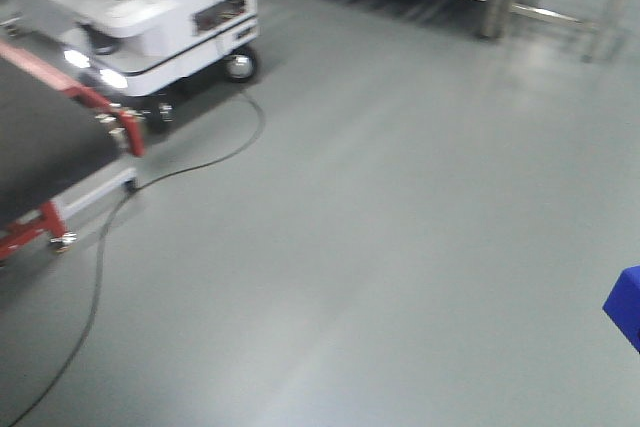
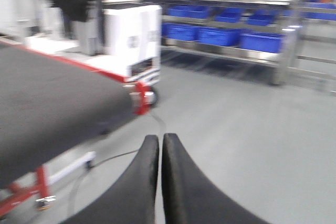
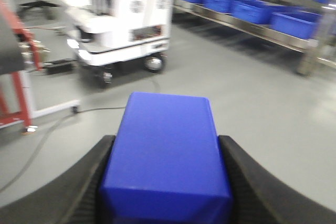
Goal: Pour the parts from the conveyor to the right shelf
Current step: 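Turn the base away from the conveyor and drive down the aisle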
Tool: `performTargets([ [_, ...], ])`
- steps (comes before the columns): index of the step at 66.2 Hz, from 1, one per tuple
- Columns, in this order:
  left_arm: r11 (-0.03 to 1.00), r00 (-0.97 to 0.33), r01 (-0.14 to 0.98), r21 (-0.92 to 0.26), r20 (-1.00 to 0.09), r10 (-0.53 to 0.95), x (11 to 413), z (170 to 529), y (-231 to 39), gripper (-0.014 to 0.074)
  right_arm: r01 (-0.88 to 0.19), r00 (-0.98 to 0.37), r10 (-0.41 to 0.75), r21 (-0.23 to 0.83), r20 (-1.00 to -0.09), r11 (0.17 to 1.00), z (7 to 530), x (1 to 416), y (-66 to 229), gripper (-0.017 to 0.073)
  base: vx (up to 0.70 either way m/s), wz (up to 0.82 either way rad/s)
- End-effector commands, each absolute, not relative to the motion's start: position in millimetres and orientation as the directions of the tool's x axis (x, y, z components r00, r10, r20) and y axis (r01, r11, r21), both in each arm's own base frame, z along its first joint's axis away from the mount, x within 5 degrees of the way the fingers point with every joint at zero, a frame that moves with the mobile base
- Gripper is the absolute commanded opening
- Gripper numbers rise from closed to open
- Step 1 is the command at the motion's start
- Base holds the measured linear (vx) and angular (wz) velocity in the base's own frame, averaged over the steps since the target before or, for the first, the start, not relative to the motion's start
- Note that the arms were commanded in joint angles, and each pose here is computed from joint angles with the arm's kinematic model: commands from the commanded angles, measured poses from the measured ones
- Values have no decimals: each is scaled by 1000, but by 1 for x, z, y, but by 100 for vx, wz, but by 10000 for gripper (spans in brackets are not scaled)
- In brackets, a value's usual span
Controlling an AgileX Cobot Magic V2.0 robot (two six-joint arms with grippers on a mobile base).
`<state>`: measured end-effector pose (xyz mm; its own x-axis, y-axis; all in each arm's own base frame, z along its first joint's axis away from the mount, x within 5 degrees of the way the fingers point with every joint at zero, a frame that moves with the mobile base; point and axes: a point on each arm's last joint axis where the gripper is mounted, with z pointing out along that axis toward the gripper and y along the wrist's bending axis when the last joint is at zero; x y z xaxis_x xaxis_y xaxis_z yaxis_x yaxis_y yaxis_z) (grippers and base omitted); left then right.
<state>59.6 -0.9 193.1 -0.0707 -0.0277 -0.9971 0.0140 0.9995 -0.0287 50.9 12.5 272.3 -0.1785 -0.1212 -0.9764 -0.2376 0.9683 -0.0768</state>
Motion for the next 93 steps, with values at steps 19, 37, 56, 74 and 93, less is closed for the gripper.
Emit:
performTargets([
  [19, 999, 9, 23, -45, -999, -45, 61, 206, -1, -6, -220, -78, -108, -88, -991, 971, 289, 52, 12, -5, -34, -77],
  [37, 999, 9, 23, -45, -999, -45, 61, 206, -1, -6, -220, -78, -108, -88, -991, 971, 289, 52, 12, -5, -31, -71],
  [56, 999, 9, 23, -45, -999, -45, 61, 206, -1, -6, -220, -78, -108, -88, -991, 971, 289, 52, 12, -5, -26, -71],
  [74, 999, 9, 23, -45, -999, -45, 61, 206, -1, -6, -220, -78, -108, -88, -991, 971, 289, 52, 12, -5, -19, -70],
  [93, 999, 9, 23, -45, -999, -45, 61, 206, -1, -6, -221, -79, -107, -87, -991, 971, 289, 52, 12, -5, -13, -52],
])
